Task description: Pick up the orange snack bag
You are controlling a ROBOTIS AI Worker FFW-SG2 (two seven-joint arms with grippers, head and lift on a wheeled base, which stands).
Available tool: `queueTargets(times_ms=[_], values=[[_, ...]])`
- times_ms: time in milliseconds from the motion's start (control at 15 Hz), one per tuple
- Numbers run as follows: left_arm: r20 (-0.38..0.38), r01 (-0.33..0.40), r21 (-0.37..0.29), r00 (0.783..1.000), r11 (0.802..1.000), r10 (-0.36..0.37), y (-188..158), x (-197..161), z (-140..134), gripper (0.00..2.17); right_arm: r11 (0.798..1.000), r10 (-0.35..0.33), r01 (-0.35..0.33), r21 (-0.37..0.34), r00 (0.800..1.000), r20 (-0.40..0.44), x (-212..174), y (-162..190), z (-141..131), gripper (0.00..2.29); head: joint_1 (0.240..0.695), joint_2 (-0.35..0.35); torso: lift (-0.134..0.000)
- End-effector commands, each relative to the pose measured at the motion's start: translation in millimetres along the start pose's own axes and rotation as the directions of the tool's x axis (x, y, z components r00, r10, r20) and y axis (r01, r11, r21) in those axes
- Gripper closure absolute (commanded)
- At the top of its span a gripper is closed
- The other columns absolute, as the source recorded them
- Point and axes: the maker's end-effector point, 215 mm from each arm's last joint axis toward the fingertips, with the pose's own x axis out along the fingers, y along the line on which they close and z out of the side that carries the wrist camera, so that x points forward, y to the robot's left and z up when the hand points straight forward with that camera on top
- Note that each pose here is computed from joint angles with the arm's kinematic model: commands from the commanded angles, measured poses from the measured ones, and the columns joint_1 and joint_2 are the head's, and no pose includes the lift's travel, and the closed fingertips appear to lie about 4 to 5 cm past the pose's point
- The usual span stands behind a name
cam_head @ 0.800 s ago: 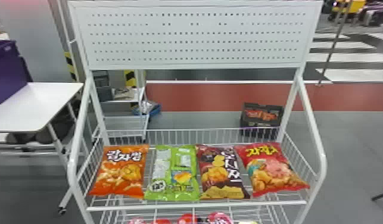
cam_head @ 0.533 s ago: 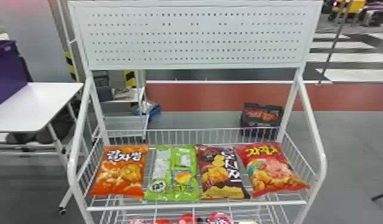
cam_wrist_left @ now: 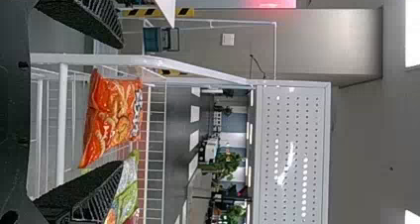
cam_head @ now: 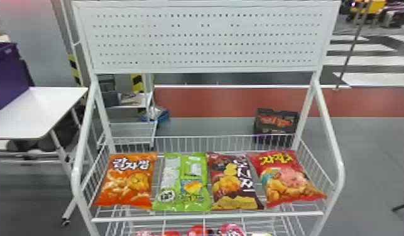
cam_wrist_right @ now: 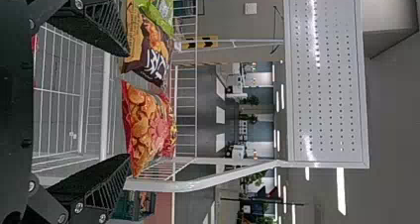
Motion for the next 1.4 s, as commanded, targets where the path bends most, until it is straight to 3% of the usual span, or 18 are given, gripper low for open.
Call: queueTargets(times_ms=[0,333,533,867,1333], values=[[-0.031,0.019,0.000,0.999,1.000,-0.019,-12,10,-16,0.04,1.000,0.002,-0.002,0.002,1.000,-0.001,0,1,0,0.17,0.499,0.000,0.000],[0.003,0.057,0.017,0.998,0.998,-0.057,-44,54,-16,0.08,1.000,0.008,-0.008,0.002,1.000,0.000,0,6,0,0.17,0.499,0.000,0.000],[-0.075,0.071,0.067,0.995,0.995,-0.066,-59,93,-41,0.09,1.000,0.012,-0.012,0.004,1.000,-0.001,0,9,-1,0.17,0.499,0.000,0.000],[-0.193,0.021,0.133,0.981,0.991,0.005,-42,152,-78,0.09,1.000,0.012,-0.012,0.005,1.000,-0.001,0,11,-1,0.17,0.499,0.000,0.000],[-0.248,-0.026,0.165,0.967,0.986,0.067,-25,201,-104,0.09,1.000,0.014,-0.014,0.005,1.000,-0.001,0,12,-1,0.17,0.499,0.000,0.000]])
